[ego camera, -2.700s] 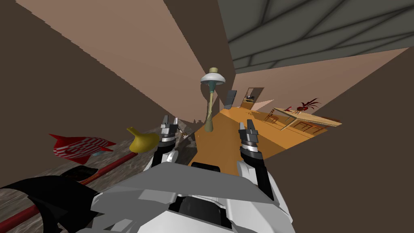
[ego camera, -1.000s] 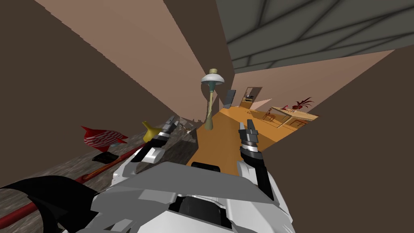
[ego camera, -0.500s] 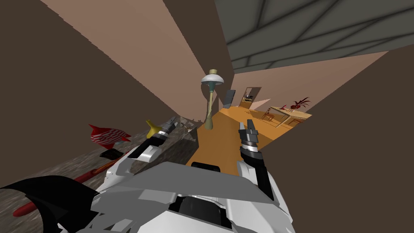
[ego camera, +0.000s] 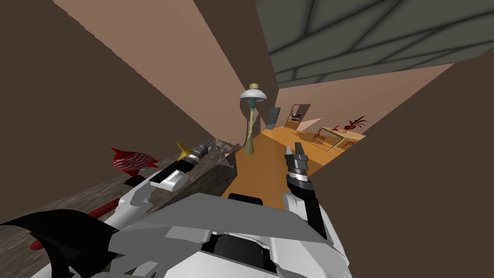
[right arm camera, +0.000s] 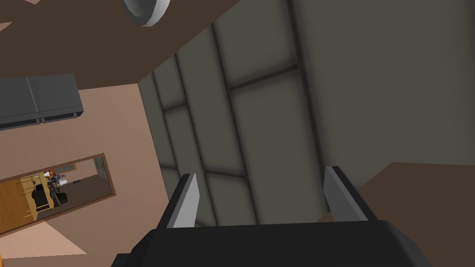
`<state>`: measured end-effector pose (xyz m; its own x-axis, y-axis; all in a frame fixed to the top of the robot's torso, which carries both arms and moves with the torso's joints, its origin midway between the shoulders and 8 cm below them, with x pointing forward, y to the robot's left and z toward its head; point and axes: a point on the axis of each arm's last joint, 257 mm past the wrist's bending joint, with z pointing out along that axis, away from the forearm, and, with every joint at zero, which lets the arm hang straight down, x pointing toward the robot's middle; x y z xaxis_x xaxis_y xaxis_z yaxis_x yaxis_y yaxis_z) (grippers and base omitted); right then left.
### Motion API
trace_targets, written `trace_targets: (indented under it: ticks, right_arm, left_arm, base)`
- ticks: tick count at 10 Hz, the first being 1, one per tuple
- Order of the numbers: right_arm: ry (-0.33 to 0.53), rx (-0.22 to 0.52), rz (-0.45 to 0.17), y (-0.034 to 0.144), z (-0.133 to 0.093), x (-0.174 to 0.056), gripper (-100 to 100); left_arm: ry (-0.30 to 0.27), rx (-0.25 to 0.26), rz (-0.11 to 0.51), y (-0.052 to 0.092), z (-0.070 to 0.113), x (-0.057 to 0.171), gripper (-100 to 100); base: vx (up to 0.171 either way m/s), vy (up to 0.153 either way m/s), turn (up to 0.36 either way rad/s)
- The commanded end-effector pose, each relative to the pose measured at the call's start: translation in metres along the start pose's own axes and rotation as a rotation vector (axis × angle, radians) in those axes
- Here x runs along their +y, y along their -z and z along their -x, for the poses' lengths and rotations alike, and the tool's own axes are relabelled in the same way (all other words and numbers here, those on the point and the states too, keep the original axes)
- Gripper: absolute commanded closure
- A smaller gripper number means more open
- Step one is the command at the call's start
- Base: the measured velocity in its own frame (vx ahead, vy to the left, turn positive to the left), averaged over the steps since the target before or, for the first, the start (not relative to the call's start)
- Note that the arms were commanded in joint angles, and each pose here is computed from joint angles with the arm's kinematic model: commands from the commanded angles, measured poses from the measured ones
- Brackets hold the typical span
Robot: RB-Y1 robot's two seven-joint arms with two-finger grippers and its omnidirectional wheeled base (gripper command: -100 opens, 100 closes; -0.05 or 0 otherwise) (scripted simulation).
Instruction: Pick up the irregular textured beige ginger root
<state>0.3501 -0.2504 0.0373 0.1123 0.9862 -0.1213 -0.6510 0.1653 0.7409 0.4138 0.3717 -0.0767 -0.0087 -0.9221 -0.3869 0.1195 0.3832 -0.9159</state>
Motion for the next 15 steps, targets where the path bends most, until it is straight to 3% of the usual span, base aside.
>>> trace_targets:
  ticks: [1, 8, 15]
  right_arm:
    - [0.0, 0.0, 0.0, 0.0, 0.0, 0.0, 0]
    - [0.0, 0.0, 0.0, 0.0, 0.0, 0.0, 0]
    - [0.0, 0.0, 0.0, 0.0, 0.0, 0.0, 0]
  left_arm:
    - [-0.01, 0.014, 0.049, -0.001, 0.0, 0.011, -100]
    - [-0.062, 0.107, 0.258, 0.004, 0.004, 0.053, -100]
    - [-0.074, 0.186, 0.456, 0.022, 0.0, 0.095, -100]
  base:
    - [-0.028, 0.006, -0.009]
    - [-0.005, 0.004, -0.018]
    - [0.038, 0.002, -0.018]
